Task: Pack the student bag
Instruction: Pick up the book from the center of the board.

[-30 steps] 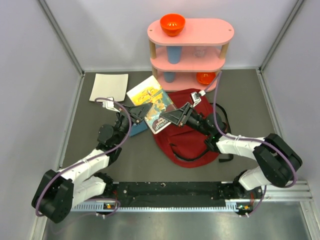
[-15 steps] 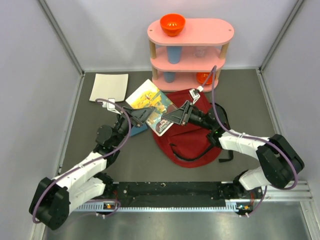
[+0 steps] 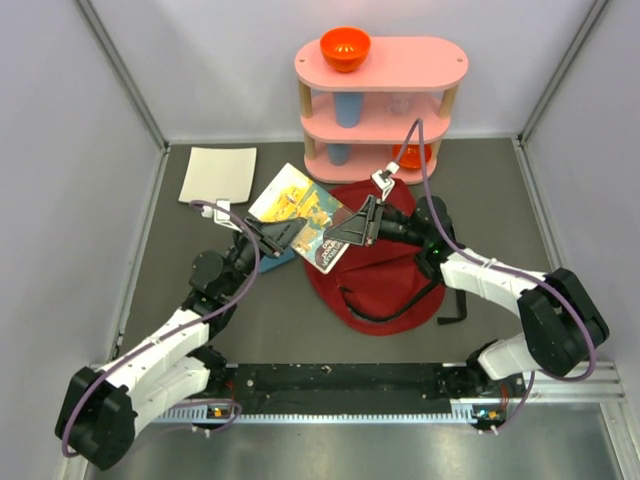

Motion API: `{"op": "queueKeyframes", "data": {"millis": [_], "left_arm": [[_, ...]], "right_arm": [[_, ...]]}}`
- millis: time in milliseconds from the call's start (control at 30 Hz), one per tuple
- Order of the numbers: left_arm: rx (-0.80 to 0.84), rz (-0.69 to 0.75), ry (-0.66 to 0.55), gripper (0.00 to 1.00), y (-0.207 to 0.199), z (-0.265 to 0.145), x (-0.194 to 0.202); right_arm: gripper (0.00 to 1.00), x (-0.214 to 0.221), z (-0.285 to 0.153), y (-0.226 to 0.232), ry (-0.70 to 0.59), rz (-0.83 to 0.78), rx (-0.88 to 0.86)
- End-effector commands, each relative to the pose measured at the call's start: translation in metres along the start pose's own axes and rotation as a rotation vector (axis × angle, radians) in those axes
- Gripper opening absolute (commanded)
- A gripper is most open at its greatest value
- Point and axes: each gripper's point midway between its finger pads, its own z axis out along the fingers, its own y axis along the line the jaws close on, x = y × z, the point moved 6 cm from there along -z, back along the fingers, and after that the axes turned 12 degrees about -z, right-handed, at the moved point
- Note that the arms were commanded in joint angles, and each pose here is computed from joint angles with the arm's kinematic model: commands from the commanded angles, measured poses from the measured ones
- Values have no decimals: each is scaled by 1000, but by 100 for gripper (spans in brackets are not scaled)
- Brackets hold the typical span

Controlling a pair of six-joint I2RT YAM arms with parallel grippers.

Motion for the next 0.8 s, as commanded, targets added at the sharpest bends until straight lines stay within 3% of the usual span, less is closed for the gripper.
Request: {"op": "queueKeyframes", "data": {"millis": [0, 33, 67, 100, 133, 167, 267, 500, 767], "left_arm": [[133, 51, -84, 0, -35, 6, -19], [133, 41, -83, 0, -35, 6, -19], [142, 24, -78, 0, -34, 7, -18], [143, 13, -72, 0, -33, 7, -17], [151, -6, -57, 0, -33, 7, -15], [149, -13, -42, 0, -31, 9, -12], [178, -44, -34, 0, -30, 12, -10], [209, -49, -66, 0, -32, 15, -13], [195, -54, -62, 0, -29, 10, -11]], "right_arm": [[0, 6, -6, 10, 77, -40, -45], [2, 3, -6, 9, 47, -33, -29], [18, 2, -6, 12, 24, -26, -42], [21, 0, -6, 14, 7, -21, -52], [40, -3, -5, 15, -20, -15, -54], [52, -5, -5, 20, -53, -8, -85], [63, -9, -6, 17, -154, 80, -53], [66, 1, 7, 30, -273, 161, -52], [47, -10, 5, 30, -401, 114, -3]]}}
